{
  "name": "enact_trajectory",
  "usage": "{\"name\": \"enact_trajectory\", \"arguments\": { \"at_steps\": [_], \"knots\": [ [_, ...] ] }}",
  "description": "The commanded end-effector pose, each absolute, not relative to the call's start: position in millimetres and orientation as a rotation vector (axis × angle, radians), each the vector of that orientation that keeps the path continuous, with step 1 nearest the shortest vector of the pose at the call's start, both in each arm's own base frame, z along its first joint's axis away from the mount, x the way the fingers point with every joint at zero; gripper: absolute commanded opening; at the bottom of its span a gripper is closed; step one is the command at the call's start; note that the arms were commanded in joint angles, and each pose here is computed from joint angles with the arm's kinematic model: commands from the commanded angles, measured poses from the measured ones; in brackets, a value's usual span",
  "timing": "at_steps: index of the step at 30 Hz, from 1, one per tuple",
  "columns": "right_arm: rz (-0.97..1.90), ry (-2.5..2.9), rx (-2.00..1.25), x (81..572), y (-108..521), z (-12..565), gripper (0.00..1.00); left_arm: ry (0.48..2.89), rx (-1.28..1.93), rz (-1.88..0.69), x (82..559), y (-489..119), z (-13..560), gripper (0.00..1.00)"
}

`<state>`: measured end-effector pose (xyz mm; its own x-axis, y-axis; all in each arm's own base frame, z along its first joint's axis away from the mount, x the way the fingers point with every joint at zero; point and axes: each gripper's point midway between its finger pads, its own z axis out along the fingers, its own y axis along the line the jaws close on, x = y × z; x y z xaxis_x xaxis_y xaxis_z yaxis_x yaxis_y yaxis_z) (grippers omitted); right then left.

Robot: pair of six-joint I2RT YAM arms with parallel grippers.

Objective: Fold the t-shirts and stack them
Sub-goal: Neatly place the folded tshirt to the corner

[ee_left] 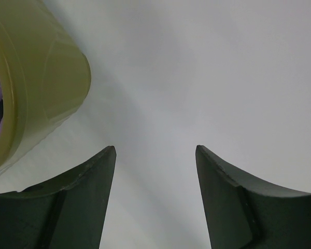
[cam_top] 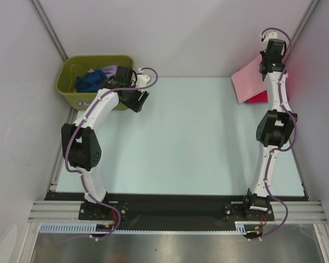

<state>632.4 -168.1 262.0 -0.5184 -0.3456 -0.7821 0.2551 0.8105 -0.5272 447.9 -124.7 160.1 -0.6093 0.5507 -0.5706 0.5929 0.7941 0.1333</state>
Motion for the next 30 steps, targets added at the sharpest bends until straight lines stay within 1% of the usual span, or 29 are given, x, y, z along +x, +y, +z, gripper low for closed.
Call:
{"name": "enact_trajectory", "arguments": {
  "at_steps": [1,9,12,14,16,20,24,25,26,28,29,30],
  "knots": [
    [-0.758,1.857,-0.042,628,-191,307,0.00,2.351,0.852,-0.069,451,-120,167,0.69],
    [-0.809,1.873,-0.021,649,-228,253,0.00,2.352,0.873,-0.032,446,-114,175,0.69],
    [-0.807,1.851,-0.011,654,-242,248,0.00,2.361,0.884,-0.019,445,-112,172,0.69],
    [-0.757,1.852,-0.033,662,-241,236,0.00,2.363,0.887,-0.002,446,-110,172,0.69],
    [-0.773,1.849,-0.029,666,-248,223,0.00,2.367,0.896,0.014,447,-109,170,0.69],
    [-0.848,1.854,0.028,665,-267,201,0.00,2.374,0.924,0.029,446,-111,166,0.69],
    [-0.893,1.835,0.079,664,-281,192,0.00,2.372,0.970,0.047,444,-118,162,0.69],
    [-0.898,1.827,0.084,663,-284,193,0.07,2.368,0.979,0.049,444,-120,162,0.69],
    [-0.901,1.827,0.082,663,-284,191,0.38,2.364,0.984,0.052,444,-121,162,0.69],
    [-0.906,1.816,0.091,662,-285,197,0.71,2.365,0.995,0.054,443,-122,161,0.69],
    [-0.912,1.809,0.111,660,-286,202,0.93,2.363,0.996,0.054,443,-123,161,0.69],
    [-0.936,1.762,0.162,657,-291,217,0.99,2.361,0.997,0.056,444,-123,162,0.69]
  ]
}}
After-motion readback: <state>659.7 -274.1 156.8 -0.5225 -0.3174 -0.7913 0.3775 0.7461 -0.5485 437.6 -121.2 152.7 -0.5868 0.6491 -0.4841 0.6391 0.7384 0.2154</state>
